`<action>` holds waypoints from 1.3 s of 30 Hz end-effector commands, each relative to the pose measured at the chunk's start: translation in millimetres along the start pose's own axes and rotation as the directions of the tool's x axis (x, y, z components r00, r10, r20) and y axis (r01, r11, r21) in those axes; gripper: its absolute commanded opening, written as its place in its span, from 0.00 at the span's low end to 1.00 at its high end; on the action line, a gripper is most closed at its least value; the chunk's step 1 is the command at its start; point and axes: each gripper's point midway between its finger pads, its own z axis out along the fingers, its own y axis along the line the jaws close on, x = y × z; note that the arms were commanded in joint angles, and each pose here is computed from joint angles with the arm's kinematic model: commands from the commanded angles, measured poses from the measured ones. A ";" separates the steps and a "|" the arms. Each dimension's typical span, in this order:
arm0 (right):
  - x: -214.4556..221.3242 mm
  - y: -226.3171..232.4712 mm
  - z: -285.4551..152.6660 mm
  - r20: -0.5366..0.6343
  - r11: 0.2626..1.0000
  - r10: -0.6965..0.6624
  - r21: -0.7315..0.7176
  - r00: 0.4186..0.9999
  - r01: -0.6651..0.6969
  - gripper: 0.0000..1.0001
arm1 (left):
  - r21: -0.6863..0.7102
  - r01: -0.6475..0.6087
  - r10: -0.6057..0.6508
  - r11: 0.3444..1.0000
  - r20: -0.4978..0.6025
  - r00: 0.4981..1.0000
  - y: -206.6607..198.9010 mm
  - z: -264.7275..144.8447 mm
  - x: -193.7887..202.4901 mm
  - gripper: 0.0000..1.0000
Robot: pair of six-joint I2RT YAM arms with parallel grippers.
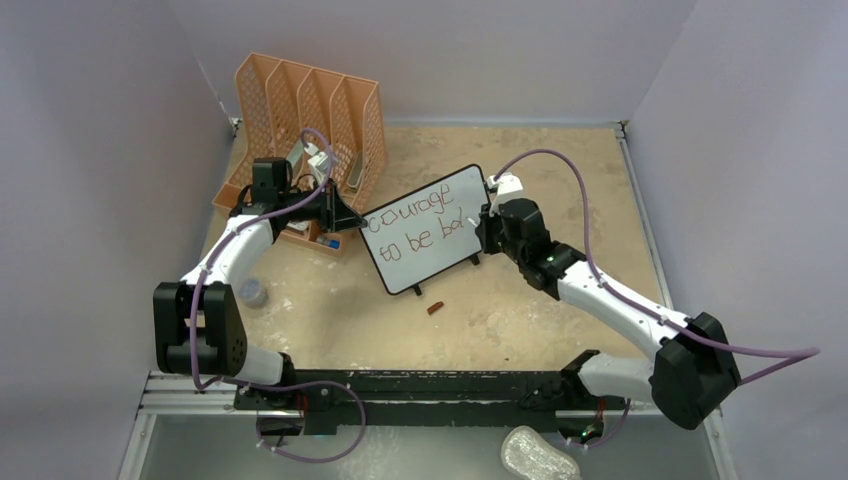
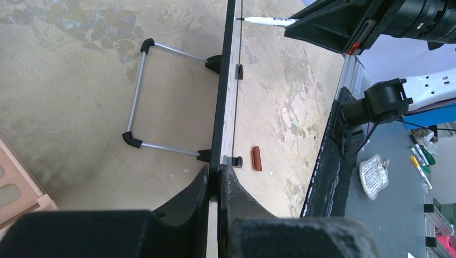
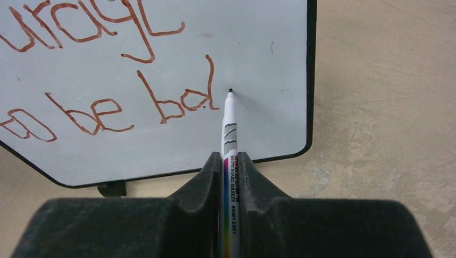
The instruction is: Write a sentence on the whiteboard
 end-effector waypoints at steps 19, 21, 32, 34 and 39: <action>-27.3 7.6 2.2 0.090 1.000 0.000 -0.021 0.996 0.001 0.00 | -0.021 -0.039 0.039 0.999 0.015 0.999 -1.1 -2.8 -4.5 0.00; -28.6 8.8 2.0 0.092 1.000 -0.002 -0.028 0.996 0.005 0.00 | -0.020 -0.039 0.040 0.999 0.015 0.999 -1.3 -2.7 -4.5 0.00; -26.9 15.0 2.1 0.086 0.998 -0.016 -0.065 0.996 0.022 0.00 | -0.022 -0.039 0.039 0.999 0.014 0.999 -0.9 -2.7 -4.3 0.00; -25.0 16.4 2.2 0.079 0.997 -0.022 -0.074 0.997 0.027 0.00 | -0.022 -0.040 0.040 0.999 0.015 0.999 -1.0 -2.9 -4.7 0.00; -20.1 19.9 2.3 0.059 0.995 -0.031 -0.093 0.998 0.037 0.00 | -0.023 -0.040 0.041 0.999 0.014 0.999 -0.9 -2.6 -4.8 0.00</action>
